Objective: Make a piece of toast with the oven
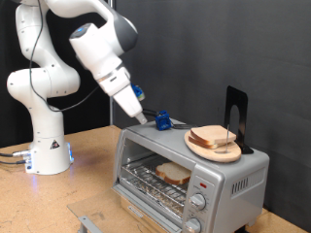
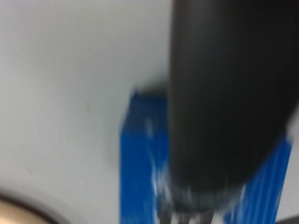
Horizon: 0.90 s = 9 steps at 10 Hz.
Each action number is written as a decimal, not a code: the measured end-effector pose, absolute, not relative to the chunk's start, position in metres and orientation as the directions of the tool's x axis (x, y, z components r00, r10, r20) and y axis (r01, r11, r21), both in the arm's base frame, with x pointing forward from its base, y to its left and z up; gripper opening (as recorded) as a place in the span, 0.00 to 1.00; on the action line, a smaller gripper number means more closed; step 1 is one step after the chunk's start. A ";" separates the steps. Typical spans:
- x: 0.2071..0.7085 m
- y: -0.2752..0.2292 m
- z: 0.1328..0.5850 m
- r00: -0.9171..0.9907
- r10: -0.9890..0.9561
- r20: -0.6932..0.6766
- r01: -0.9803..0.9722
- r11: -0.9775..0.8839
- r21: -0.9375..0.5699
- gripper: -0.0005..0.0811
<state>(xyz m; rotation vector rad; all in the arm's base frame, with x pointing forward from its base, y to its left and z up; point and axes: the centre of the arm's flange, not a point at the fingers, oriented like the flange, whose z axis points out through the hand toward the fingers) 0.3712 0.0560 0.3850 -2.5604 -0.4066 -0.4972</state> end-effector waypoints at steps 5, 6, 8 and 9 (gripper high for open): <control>0.348 -0.036 0.377 0.889 0.193 0.414 0.386 -0.802 -0.456 1.00; 0.343 -0.051 0.376 0.889 0.191 0.417 0.388 -0.799 -0.460 1.00; 0.338 -0.065 0.376 0.893 0.176 0.415 0.374 -0.803 -0.464 1.00; 0.339 -0.065 0.376 0.893 0.177 0.415 0.374 -0.803 -0.464 1.00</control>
